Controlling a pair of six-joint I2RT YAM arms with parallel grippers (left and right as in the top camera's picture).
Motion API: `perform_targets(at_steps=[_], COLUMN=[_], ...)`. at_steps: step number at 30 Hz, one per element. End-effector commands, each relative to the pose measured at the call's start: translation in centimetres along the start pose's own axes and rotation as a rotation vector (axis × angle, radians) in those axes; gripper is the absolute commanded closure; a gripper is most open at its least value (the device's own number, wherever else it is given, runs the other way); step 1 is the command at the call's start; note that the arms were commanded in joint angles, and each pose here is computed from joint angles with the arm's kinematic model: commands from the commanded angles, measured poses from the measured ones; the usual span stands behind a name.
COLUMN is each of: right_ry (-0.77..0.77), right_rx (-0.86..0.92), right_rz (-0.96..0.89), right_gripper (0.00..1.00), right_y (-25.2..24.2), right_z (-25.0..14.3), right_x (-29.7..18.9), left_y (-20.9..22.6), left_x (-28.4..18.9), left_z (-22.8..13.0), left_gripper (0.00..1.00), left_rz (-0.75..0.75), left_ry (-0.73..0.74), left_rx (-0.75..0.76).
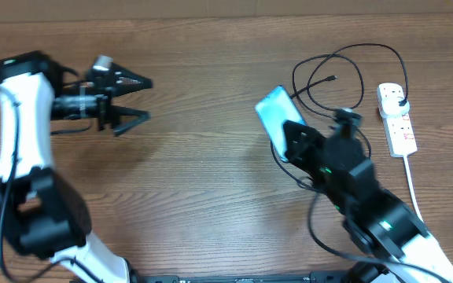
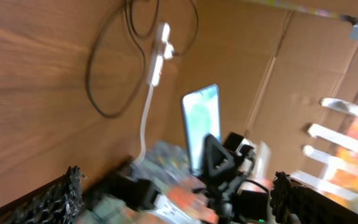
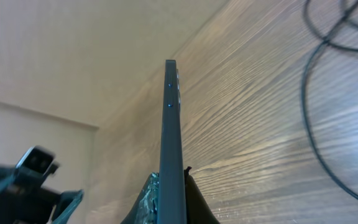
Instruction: Plug charger to phone and switch on socket
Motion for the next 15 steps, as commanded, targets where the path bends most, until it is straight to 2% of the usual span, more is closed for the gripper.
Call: perform_targets(at_steps=[1, 7, 11, 15], right_ry=[-0.066, -0.098, -0.092, -0.135], right_rx=[0.092, 0.123, 0.12, 0.122], right_rz=[0.068, 0.081, 0.063, 0.042], right_gripper=[0.96, 0.96, 0.96, 0.96], right_y=[0.7, -0.5, -1.0, -1.2], right_z=[1.8, 2.3, 2.2, 2.5], right_x=[-3.4, -7.1, -7.5, -7.5], left_y=[-2.5, -5.3, -7.3, -9.1], left_x=[-2.5, -5.2, -5.9, -5.9], left_z=[-2.6, -7.1, -11.4, -15.3], left_gripper=[0.0, 0.0, 0.0, 0.0], left_rz=[0.095, 0.232, 0.348, 0.369], left_ry=[-0.076, -0.205, -0.287, -0.361], left_rx=[0.176, 0.258, 0.319, 0.374])
Point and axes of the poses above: each gripper's point midway between its finger pads, its own x axis out along the fingers, its own y axis along the line the jaws close on, z = x × y, the point moved 8 cm from there along -x, back along the fingers, and after that the axes turned 3 degrees about x, right-handed, at the moved point
